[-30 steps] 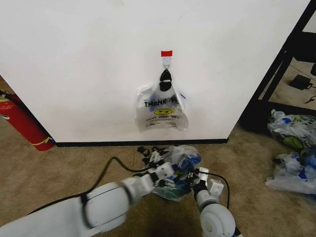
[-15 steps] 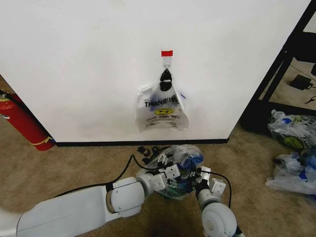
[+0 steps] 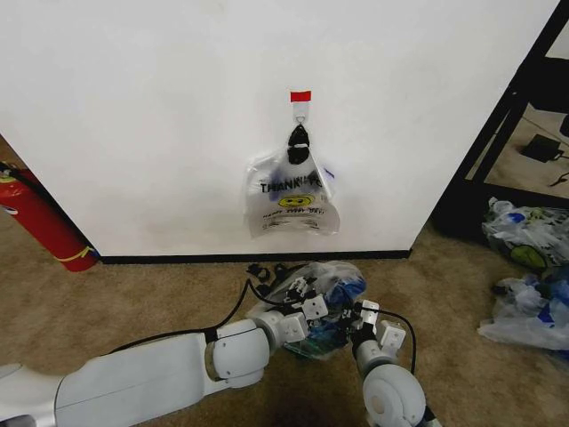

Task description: Pick up the garbage bag from the wall and place it over the trash bin.

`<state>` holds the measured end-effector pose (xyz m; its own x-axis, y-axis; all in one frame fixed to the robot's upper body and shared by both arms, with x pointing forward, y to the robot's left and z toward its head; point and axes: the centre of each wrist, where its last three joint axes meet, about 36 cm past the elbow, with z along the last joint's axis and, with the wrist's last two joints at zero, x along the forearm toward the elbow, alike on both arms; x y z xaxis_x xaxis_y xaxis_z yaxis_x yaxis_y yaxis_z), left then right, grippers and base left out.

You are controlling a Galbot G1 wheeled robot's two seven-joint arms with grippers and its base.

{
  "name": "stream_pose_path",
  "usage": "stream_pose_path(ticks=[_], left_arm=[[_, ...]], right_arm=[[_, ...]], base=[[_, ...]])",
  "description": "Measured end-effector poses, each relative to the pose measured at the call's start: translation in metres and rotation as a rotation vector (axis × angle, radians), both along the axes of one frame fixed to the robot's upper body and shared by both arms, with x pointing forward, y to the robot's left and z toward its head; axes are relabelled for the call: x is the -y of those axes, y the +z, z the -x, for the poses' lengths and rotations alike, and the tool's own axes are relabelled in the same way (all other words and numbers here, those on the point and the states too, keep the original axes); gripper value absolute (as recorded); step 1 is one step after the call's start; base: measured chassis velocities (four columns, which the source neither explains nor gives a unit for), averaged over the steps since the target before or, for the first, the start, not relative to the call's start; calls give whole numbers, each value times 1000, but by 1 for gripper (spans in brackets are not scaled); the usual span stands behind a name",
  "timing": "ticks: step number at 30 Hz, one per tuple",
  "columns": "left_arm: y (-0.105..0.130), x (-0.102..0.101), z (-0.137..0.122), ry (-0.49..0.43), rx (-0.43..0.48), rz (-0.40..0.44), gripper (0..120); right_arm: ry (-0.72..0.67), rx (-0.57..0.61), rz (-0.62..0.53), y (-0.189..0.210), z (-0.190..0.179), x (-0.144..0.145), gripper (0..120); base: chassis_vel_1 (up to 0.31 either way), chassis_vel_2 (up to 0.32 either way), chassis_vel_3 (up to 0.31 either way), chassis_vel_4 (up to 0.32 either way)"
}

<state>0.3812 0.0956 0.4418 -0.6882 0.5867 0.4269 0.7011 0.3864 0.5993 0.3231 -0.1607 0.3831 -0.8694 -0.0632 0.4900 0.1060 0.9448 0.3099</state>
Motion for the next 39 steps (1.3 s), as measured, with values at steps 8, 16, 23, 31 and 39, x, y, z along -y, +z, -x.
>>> stream_pose_path(ticks=[8, 16, 23, 31, 39], left_arm=[[-2, 1, 3, 0, -3, 9, 26], [-2, 3, 3, 7, 0, 20, 0], [23, 6, -11, 16, 3, 55, 0], [64, 12, -42, 56, -25, 71, 0], [78, 0, -79, 180, -81, 42, 0]], right_arm=[[-2, -4, -3, -1, -1, -1, 0], [-3, -8, -6, -2, 1, -1, 0], [0, -9, -9, -3, 3, -2, 0], [24, 10, 4, -2, 8, -3, 0], [78, 79, 11, -1, 21, -3, 0]], base=[[0, 0, 0, 0], [0, 0, 0, 0], [0, 0, 0, 0], [0, 0, 0, 0], [0, 0, 0, 0]])
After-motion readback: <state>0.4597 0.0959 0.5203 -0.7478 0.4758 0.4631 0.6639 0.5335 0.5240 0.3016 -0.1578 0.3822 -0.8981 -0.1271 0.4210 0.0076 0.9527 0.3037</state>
